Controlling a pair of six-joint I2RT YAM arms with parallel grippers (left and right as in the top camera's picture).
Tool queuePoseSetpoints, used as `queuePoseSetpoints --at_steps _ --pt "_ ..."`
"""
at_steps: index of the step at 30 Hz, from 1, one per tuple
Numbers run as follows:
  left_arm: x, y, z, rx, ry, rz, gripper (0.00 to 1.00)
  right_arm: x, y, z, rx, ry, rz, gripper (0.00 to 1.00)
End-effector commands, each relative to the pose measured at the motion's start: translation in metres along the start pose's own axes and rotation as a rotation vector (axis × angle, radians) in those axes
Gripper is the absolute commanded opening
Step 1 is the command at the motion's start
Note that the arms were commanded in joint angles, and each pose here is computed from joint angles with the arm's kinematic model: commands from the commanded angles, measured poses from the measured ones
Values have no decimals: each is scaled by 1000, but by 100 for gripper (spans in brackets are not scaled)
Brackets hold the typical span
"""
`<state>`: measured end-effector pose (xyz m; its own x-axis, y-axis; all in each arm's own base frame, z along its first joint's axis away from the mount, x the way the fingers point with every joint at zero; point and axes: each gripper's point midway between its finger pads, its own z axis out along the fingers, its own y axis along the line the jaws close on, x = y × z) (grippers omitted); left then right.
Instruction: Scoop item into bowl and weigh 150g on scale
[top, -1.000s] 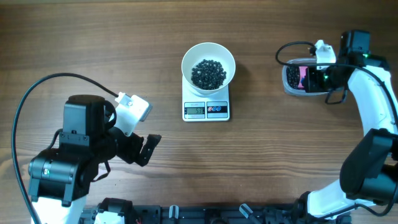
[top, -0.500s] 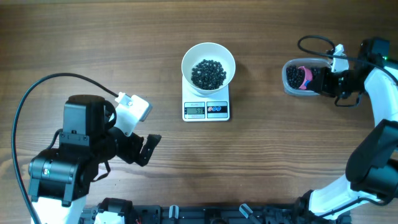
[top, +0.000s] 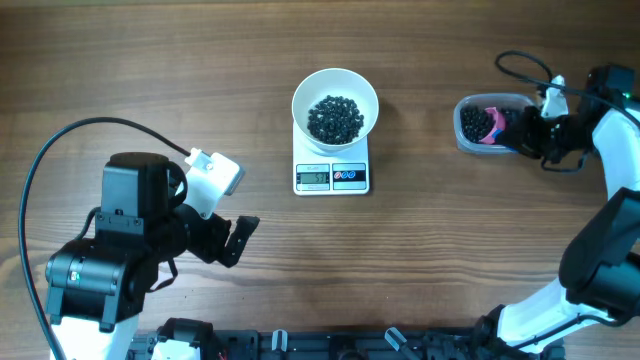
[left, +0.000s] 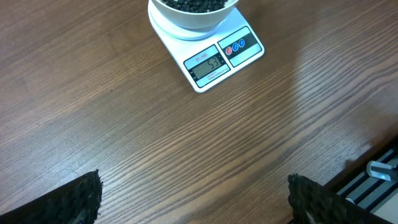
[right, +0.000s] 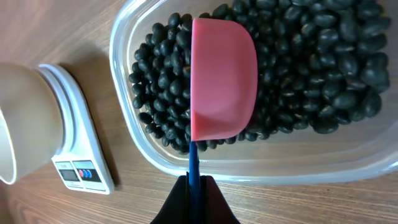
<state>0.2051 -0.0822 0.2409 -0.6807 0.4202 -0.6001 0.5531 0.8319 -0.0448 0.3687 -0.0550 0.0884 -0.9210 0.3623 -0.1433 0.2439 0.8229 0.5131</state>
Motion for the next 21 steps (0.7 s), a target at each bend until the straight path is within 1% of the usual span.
queuePoseSetpoints --at_steps 1,5,10,14,19,21 --pt "-4 3 -4 -16 -16 20 100 8 -12 9 -18 42 97 4" --pt "-4 3 -4 -16 -16 20 100 6 -14 5 -47 30 123 4" --pt "-4 3 -4 -16 -16 20 100 1 -12 -5 -141 -2 159 4" --pt "-4 3 -4 -16 -16 20 100 -2 -14 -12 -182 -22 184 4" --pt "-4 3 -4 -16 -16 20 100 -8 -5 -24 -306 -52 211 4" --pt "-4 3 -4 -16 -16 20 100 -8 -6 -26 -314 -55 220 4"
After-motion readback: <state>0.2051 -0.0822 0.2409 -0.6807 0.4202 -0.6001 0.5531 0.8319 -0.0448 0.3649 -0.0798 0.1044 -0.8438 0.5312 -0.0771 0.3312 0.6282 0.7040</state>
